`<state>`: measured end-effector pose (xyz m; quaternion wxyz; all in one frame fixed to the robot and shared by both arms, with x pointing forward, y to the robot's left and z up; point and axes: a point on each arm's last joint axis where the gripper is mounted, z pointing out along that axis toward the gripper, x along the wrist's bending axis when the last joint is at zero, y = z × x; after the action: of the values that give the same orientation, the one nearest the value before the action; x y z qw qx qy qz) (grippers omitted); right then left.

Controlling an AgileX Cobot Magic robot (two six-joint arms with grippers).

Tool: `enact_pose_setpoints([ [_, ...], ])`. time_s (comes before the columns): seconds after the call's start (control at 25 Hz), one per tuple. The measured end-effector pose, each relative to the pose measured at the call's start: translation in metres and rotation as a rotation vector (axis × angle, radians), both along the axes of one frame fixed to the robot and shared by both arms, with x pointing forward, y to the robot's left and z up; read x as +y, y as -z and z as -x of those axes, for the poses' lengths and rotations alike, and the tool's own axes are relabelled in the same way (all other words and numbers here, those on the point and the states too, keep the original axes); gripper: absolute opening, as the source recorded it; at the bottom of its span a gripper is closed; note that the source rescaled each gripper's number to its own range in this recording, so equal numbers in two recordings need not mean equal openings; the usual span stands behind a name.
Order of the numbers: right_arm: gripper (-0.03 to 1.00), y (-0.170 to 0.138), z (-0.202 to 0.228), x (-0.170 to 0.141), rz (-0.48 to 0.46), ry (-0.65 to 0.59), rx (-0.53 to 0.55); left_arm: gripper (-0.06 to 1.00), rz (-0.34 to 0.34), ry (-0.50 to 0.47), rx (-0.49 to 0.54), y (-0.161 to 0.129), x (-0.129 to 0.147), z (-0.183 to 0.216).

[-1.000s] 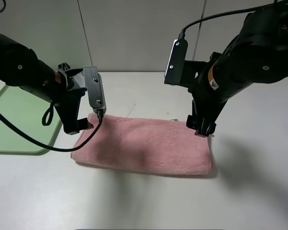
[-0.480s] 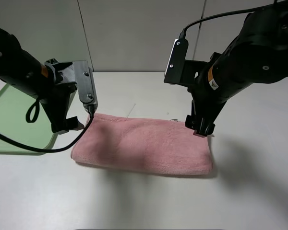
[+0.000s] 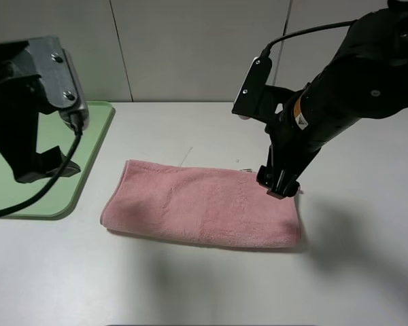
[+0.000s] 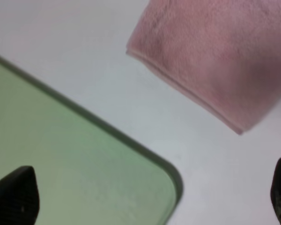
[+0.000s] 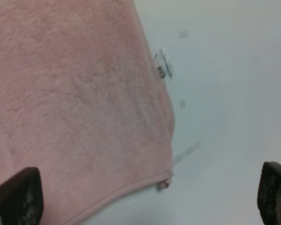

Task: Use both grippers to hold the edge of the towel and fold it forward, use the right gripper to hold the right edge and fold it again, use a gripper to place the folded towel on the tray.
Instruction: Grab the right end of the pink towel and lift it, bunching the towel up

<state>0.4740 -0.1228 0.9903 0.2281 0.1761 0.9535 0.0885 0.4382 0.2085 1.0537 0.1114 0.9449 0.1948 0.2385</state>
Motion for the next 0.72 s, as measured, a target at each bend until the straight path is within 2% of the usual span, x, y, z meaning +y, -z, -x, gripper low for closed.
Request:
enact_pose_setpoints([
  [0.12, 1.0, 0.001, 0.002, -0.001, 0.002, 0.03, 0.032, 1.0, 0.037, -0.067, -0.006, -0.017, 0.012, 0.02],
  [0.24, 1.0, 0.003, 0.005, -0.002, -0.008, 0.071, 0.068, 1.0, 0.106, -0.118, -0.034, -0.035, 0.023, 0.044],
  [0.48, 1.0, 0.005, 0.01, -0.001, -0.05, 0.13, 0.139, 1.0, 0.289, -0.194, -0.122, -0.066, 0.051, 0.104],
  [0.72, 1.0, 0.005, 0.014, 0.002, -0.098, 0.172, 0.183, 1.0, 0.448, -0.312, -0.168, -0.074, 0.082, 0.163],
])
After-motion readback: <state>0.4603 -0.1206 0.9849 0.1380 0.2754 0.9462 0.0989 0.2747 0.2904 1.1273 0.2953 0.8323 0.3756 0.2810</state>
